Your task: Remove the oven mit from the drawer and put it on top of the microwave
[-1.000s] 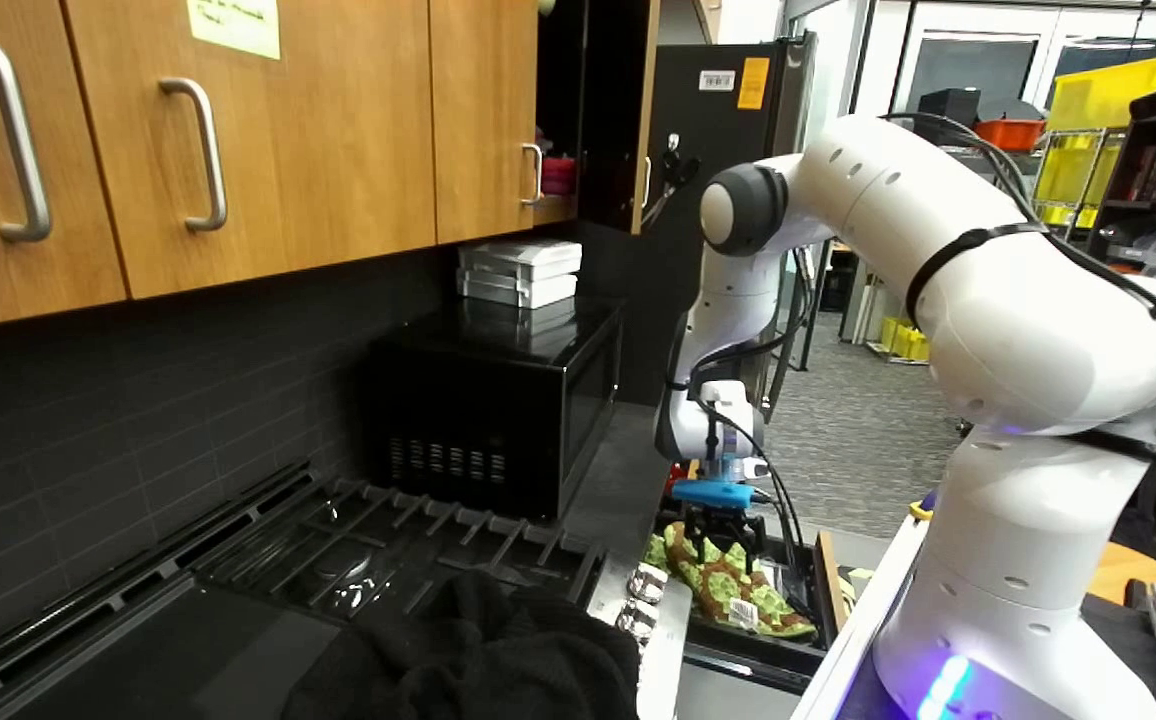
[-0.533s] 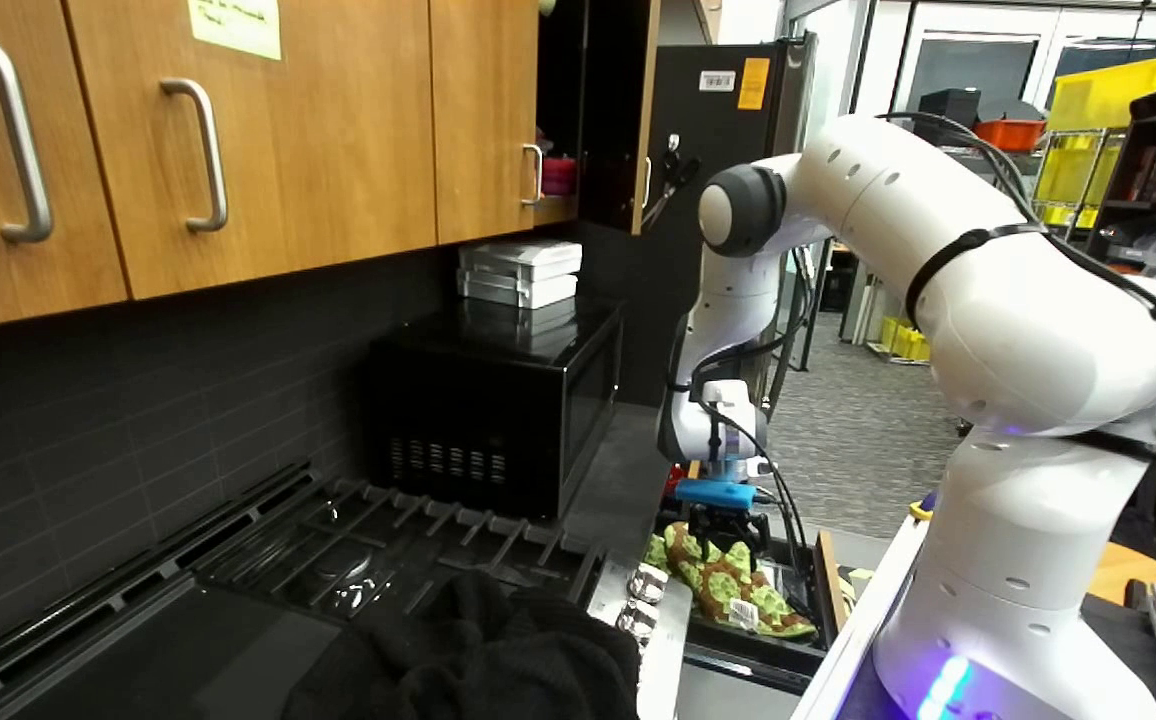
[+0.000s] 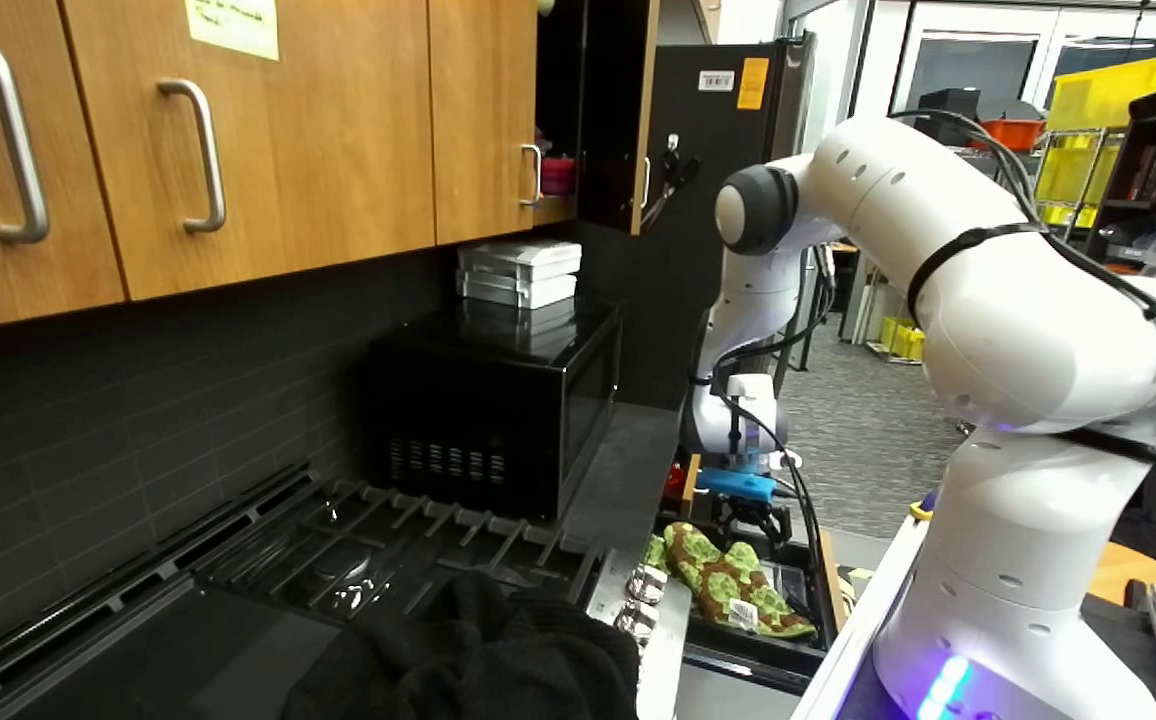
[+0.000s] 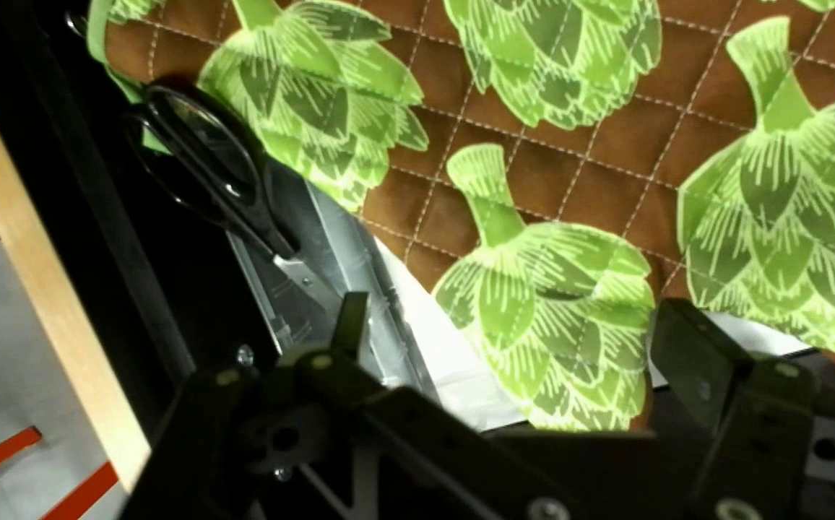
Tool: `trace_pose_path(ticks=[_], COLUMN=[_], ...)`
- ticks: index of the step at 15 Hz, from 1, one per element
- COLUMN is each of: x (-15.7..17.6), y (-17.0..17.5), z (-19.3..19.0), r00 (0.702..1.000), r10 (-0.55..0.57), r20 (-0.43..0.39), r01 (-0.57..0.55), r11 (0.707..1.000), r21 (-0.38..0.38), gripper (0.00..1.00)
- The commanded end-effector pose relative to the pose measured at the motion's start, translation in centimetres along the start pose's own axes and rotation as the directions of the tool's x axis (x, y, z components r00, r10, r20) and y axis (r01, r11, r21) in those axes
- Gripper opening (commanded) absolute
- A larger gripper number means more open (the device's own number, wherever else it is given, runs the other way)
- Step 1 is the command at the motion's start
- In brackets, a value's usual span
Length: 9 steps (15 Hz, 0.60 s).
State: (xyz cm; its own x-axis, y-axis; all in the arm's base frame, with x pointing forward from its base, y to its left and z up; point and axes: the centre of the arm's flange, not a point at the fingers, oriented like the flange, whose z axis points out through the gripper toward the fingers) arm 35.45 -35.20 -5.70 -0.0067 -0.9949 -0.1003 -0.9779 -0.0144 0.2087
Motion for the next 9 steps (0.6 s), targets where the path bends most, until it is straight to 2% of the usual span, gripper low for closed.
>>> trace_pose_path(ticks=[1,9], x=[-0.3,0.7], y=[-0.3,-0.8], z=[-0.6,0.3], r00=[1.000,0.999], r10=[0.020,0.040], r20=[0.007,0.004], r01=[-0.020,-0.040], r11=[0.999,0.999], r21=[0.026,0.028], gripper=[1.00,1.00])
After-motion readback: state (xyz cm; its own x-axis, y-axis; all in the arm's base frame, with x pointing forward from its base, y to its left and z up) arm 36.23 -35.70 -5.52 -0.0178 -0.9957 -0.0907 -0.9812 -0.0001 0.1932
